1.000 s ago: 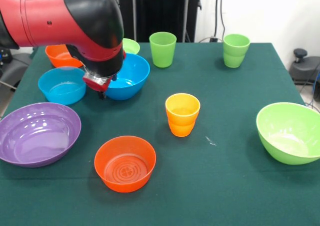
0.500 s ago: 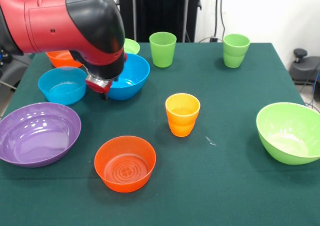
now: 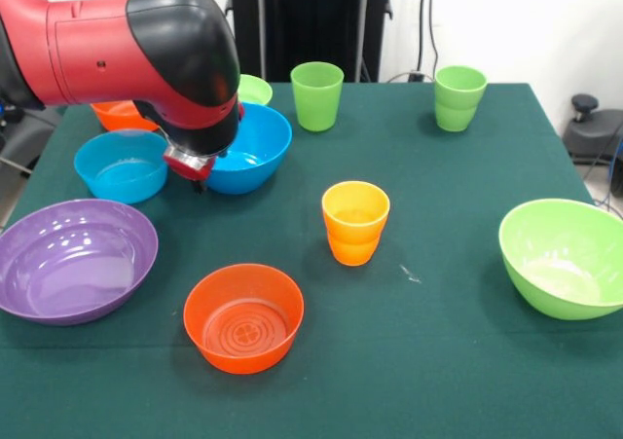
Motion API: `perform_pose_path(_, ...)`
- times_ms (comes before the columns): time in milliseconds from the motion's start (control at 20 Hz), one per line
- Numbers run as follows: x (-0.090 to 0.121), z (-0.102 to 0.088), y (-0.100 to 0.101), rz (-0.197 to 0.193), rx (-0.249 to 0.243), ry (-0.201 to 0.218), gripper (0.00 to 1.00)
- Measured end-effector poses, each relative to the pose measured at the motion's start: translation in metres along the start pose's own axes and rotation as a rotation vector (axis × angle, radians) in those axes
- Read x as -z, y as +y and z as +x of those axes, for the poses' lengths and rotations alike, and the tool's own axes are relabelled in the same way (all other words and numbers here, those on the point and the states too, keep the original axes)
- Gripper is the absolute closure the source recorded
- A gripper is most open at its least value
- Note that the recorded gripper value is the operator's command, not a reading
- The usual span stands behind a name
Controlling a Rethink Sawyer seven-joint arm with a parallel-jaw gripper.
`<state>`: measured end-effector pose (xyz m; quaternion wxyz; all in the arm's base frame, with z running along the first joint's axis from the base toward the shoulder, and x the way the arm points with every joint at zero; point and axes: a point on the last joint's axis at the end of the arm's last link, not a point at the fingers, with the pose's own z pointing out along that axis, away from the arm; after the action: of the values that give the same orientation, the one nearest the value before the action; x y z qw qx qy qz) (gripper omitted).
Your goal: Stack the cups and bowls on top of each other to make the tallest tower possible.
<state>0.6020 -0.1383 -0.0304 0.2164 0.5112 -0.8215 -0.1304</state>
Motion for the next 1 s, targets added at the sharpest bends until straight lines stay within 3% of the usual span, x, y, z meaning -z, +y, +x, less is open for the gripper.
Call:
perform_pose_path(650,-0.007,0.000,0.001,-0.009,0.001,0.001,0.00)
perform_pose_path(1000,-0.014,-0.006,-0.001,0.006,0.007,-0.019,0.00)
